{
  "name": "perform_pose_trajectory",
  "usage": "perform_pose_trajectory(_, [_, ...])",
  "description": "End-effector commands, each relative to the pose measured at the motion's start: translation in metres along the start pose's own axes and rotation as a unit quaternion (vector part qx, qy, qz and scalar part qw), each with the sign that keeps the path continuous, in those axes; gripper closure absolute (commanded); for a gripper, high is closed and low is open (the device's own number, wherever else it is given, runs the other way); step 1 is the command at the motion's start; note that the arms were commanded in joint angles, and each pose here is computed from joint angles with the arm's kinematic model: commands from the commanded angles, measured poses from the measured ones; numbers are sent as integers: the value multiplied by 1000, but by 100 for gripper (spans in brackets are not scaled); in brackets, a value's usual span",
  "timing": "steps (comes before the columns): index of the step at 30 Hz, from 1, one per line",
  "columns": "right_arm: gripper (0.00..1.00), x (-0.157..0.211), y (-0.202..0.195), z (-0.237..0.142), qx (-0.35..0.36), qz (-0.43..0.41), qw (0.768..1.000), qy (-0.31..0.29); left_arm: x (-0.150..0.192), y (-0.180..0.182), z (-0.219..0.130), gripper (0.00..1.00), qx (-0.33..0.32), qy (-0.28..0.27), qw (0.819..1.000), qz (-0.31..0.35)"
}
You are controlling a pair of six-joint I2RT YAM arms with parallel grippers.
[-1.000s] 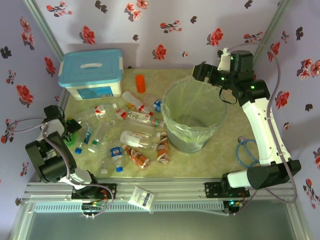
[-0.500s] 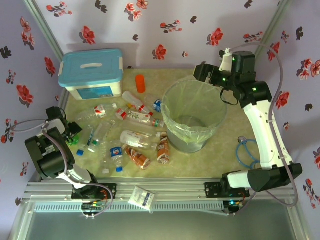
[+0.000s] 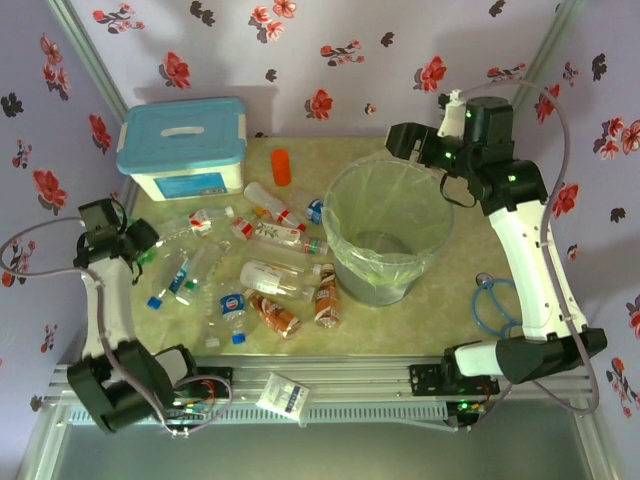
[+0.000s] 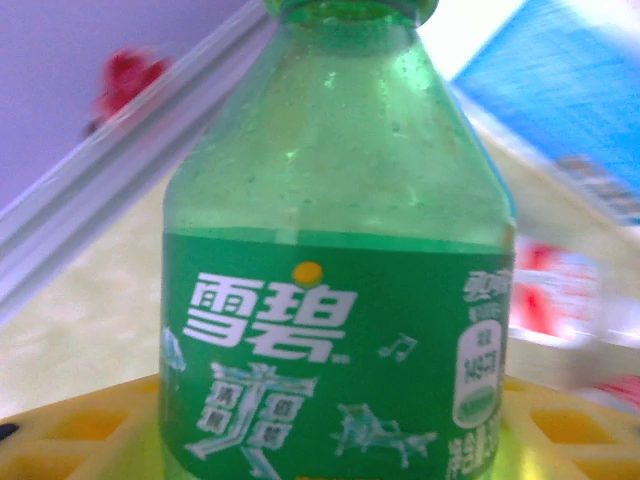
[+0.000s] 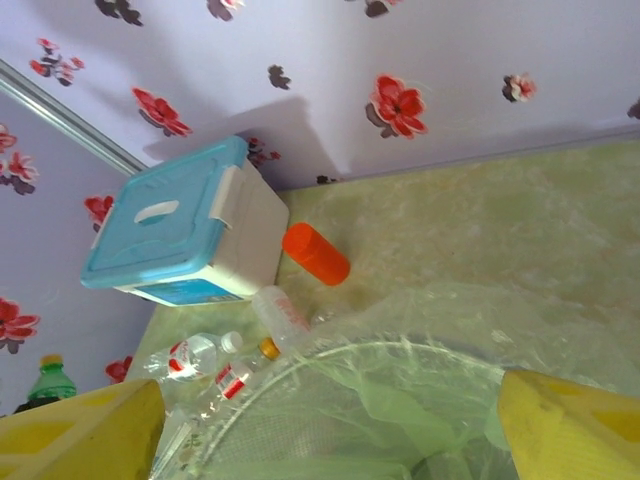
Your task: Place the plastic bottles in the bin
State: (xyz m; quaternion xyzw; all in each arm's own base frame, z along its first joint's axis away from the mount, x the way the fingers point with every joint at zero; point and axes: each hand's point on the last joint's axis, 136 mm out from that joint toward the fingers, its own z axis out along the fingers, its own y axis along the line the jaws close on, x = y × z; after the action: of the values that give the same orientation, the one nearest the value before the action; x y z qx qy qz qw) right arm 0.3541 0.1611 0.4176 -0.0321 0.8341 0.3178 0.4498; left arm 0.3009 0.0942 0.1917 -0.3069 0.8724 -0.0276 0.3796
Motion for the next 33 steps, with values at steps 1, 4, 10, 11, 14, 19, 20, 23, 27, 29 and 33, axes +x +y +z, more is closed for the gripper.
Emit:
perform_pose_trajectory(1, [14,-4,32,5,-25,-26,999,-2,2,-86,-42,45,187,-8,982,-8])
perform_pose_trajectory(4, [14,9,71,18,-73,-45,996,26,-3,-169,-91,54,376,-40,926,-16])
perform_pose_trajectory(10, [14,44,150,38,-189,-70,976,86,30,-267,-146,54,520,-12,851,70])
perform_pose_trajectory(11, [14,48,158,41,-205,-65,972,93,36,-279,-155,54,539,-9,838,84])
perform_pose_trajectory(14, [14,56,176,53,-246,-45,962,113,53,-307,-170,54,577,4,811,103])
perform_pose_trajectory(19, [14,66,183,76,-255,-29,957,138,69,-333,-186,55,609,15,784,119])
perform_pose_trajectory(20, [13,67,179,80,-244,-30,959,141,71,-336,-187,55,612,17,782,119])
perform_pose_trajectory(23, [13,72,170,91,-220,-32,964,148,72,-341,-193,55,618,18,776,123])
perform_pose_trajectory(27, [13,78,169,100,-223,-24,961,162,71,-345,-199,56,624,15,771,127])
perform_pose_trajectory(29, [14,81,170,104,-230,-17,958,170,71,-346,-202,57,627,15,768,128])
perform_pose_trajectory(33, [20,79,167,110,-233,-6,957,172,72,-348,-205,57,631,15,765,130])
